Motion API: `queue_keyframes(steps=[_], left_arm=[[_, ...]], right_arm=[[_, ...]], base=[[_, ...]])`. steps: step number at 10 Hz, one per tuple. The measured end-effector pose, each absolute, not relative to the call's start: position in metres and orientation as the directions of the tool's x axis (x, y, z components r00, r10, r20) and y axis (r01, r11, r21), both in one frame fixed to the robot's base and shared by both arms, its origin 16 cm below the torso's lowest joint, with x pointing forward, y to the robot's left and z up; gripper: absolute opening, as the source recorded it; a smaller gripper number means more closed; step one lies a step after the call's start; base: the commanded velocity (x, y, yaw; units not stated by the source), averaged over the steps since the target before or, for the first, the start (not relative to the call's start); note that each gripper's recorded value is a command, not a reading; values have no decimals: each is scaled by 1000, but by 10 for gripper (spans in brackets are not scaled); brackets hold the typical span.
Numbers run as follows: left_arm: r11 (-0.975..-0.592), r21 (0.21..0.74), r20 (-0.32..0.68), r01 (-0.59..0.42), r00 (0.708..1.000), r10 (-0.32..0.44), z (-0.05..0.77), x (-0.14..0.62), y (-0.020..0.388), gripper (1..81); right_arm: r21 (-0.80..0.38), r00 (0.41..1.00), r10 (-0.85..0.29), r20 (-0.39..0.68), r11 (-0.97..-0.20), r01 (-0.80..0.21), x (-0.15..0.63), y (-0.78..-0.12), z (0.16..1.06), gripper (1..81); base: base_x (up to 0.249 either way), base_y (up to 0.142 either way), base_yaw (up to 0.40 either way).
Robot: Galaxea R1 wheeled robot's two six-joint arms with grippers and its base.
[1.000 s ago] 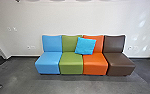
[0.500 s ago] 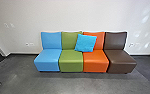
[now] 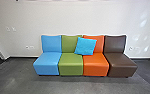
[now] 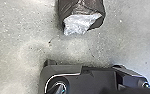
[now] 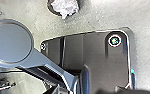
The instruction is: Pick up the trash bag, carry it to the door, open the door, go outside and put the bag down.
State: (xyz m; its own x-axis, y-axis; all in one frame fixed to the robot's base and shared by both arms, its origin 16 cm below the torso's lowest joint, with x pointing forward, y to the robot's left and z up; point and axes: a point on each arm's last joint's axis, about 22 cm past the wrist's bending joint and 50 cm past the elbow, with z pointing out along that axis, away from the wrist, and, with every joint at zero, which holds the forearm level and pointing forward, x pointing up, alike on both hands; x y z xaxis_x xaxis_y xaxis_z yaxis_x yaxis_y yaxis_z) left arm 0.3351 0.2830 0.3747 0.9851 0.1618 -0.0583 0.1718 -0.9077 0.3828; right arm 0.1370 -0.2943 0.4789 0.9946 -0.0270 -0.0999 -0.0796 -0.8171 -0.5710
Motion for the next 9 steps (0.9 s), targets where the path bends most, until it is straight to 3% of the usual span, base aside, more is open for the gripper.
queue_keyframes(steps=[5,9], left_arm=[[-908,395,-8,137,989,146,360,400,275,811],[-908,388,-56,156,988,146,312,408,267,811]], right_arm=[[-574,998,-31,-52,-817,-56,166,-300,451,811],[-573,995,-47,-84,-815,-87,193,-314,436,811]], base=[[0,0,0],[0,0,0]])
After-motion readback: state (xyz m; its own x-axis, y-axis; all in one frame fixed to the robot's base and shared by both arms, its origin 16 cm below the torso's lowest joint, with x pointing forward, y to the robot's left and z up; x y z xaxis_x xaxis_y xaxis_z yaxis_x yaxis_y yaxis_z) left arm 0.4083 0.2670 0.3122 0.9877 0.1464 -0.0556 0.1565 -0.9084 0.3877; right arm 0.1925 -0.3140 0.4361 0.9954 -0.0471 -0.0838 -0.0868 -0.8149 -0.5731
